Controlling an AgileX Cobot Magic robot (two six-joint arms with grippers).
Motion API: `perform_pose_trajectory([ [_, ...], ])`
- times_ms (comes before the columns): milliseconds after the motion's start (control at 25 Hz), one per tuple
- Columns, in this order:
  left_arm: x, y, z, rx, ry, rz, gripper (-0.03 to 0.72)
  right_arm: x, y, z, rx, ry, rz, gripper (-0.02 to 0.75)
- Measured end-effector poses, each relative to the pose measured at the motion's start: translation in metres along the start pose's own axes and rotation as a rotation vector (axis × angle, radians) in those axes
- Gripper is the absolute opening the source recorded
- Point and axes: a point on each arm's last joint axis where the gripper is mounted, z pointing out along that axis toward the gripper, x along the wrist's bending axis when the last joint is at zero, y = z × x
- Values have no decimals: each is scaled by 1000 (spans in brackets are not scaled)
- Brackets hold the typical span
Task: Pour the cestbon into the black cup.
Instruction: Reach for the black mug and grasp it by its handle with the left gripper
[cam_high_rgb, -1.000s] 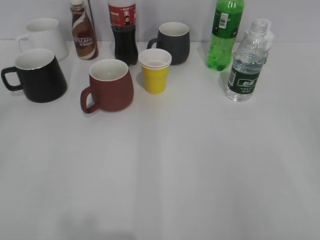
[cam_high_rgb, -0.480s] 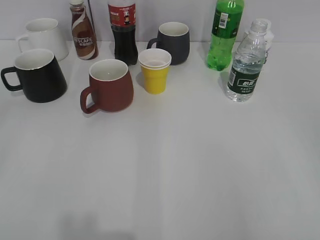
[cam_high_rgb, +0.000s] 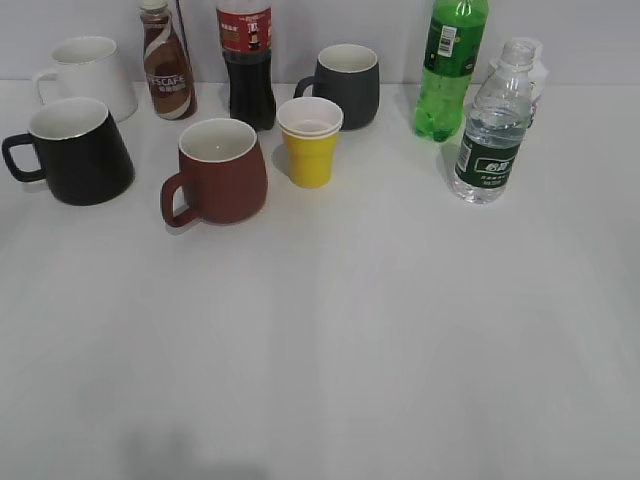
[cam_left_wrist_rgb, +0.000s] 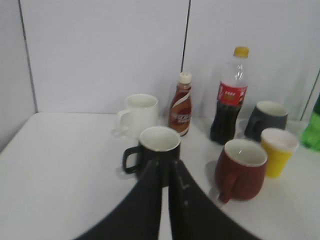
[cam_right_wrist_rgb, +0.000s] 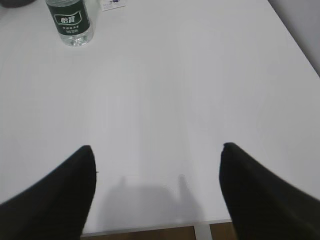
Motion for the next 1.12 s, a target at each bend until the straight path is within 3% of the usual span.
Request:
perform_pose_trajectory([
  [200,-3,12,47,51,-49,-151,87,0,0,0,0,0,0,579],
  [400,4,7,114,153,2,-228,152,0,0,0,0,0,0,579],
  [800,40,-49,261,444,178,-193,177,0,0,0,-2,1,0,579],
  [960,68,-50,296,463,247,-188,178,0,0,0,-2,1,0,579],
  [1120,86,-54,310,472,272,-113,178,0,0,0,-1,2,1,579],
])
